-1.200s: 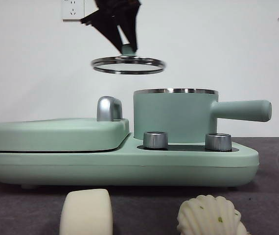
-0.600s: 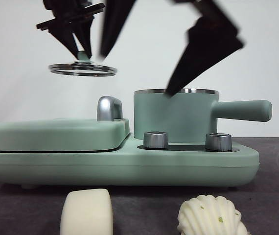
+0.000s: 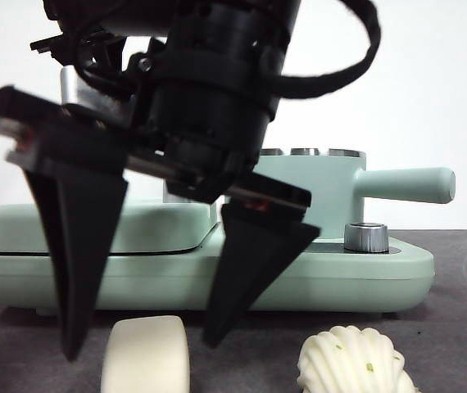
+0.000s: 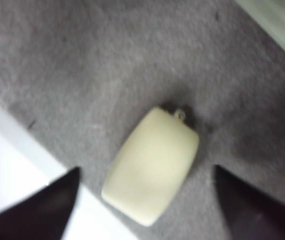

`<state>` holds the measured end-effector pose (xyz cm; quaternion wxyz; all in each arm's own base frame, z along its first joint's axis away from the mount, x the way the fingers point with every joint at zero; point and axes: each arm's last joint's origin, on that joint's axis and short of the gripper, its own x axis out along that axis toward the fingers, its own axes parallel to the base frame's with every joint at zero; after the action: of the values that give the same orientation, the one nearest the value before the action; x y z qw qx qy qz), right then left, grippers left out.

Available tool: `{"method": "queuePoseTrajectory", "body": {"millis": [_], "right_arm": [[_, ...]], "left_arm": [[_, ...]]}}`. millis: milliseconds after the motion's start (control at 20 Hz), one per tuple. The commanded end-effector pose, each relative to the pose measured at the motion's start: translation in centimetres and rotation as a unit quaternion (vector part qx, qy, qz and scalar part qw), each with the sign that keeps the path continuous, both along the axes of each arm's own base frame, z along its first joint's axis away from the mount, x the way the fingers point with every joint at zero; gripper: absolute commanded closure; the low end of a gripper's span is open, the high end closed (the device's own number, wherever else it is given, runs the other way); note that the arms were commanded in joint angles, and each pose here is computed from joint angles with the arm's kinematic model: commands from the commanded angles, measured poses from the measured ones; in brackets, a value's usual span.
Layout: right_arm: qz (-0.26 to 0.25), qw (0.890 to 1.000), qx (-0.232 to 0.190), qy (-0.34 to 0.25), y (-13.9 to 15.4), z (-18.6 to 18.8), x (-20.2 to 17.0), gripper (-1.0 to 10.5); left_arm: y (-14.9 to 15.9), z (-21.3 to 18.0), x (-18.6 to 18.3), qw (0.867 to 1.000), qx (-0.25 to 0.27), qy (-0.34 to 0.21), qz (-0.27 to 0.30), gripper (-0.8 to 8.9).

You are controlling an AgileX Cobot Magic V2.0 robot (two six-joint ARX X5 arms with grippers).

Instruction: Put the buns in a small steamer

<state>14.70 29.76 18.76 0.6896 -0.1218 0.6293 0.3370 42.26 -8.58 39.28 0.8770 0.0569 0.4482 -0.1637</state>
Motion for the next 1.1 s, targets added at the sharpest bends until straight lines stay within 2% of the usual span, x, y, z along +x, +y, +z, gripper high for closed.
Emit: {"method": "queuePoseTrajectory", "body": {"millis": [50,200,350,550,650,800,950,1100], "right_arm": [[0.001,1.000,-0.005,0.002,0.8,-0.6,0.0,7.1],[0.002,1.000,0.001,0.000,1.0,-0.6,0.0,8.1],[0.003,1.000,0.004,0.003,1.2,0.6,0.5,8.1],[0.019,1.000,-0.007,-0.007,0.9,6.2,2.8,8.1],[0.004,0.999,-0.011,-0.032,-0.1,9.8,4.8,8.1],[-0.026,0.997,0.021,-0.074,-2.2,14.1,8.6,8.1],[-0.075,0.991,0.041,-0.104,-4.4,16.8,12.6,8.1],[-0.110,0.986,0.044,-0.115,-6.2,17.6,16.3,8.1]], "left_arm": [[0.2,1.7,-0.6,0.999,-0.007,-0.035,-0.001,7.95],[0.2,1.7,-0.6,0.999,-0.007,-0.035,-0.001,7.95],[0.2,1.7,-0.6,0.999,-0.006,-0.033,-0.001,7.95],[0.4,1.7,-0.6,0.999,-0.006,-0.032,0.001,7.95],[0.5,1.7,-0.6,0.999,-0.007,-0.032,0.004,7.95],[0.5,1.7,-0.6,0.999,-0.007,-0.032,0.004,7.95],[0.5,1.7,-0.6,0.999,-0.008,-0.031,0.005,7.95],[0.5,1.7,-0.6,0.999,-0.008,-0.031,0.005,7.95]]}}
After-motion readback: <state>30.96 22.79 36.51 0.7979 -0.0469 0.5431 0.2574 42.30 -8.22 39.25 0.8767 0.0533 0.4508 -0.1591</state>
